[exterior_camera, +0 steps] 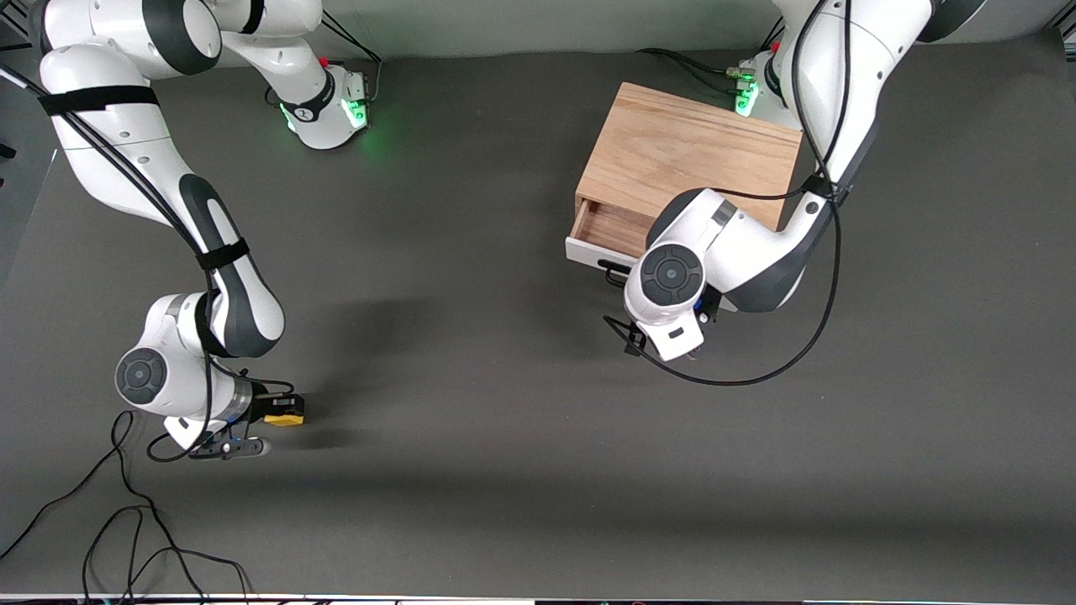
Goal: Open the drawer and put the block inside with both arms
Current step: 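Pull the drawer open with the left gripper while the right gripper grasps the cube, then lift the yellow cube with the right gripper and carry it over the drawer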
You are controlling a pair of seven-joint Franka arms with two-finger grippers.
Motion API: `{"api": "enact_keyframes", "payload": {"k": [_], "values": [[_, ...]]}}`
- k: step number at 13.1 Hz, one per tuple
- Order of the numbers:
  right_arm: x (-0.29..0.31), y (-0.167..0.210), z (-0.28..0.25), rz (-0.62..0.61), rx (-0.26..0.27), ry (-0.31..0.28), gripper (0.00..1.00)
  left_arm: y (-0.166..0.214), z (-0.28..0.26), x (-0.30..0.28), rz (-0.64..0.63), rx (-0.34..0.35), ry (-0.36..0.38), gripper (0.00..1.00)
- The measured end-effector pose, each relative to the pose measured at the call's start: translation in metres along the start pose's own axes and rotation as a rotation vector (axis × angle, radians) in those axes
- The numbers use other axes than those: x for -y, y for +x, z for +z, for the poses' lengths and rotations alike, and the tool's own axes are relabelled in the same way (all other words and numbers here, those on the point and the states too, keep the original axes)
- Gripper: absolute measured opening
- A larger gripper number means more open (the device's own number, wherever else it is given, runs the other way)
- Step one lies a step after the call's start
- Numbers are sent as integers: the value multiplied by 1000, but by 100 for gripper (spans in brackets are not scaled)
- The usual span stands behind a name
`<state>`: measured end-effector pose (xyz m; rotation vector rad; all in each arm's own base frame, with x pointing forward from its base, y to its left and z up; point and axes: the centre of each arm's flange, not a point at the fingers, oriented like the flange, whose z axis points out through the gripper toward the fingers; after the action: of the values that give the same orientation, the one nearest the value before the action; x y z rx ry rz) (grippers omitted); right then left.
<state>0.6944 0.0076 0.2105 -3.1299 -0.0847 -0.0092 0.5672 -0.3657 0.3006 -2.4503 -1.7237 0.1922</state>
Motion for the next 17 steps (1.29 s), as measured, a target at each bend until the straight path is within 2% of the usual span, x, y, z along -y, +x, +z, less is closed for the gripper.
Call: {"api": "enact_keyframes", "payload": {"k": [2,6,10,12,14,16,17], "values": [[-1,9,-16,0,-7,-3,55,-4,-3,-5,13,-8,-28,100],[-5,31,-75,4,34,-7,55,-8,-4,-10,22,-9,-54,100],[2,42,-143,21,66,-5,55,-7,-10,-19,26,5,-134,100],[21,44,-170,54,78,-8,55,-5,-12,-25,22,15,-168,100],[49,40,-190,85,118,-16,55,-1,-12,-33,15,23,-198,100],[75,31,-218,104,149,-26,55,-1,-11,-34,16,23,-200,100],[84,25,-238,115,144,-29,55,-1,-11,-34,17,22,-200,100]]}}
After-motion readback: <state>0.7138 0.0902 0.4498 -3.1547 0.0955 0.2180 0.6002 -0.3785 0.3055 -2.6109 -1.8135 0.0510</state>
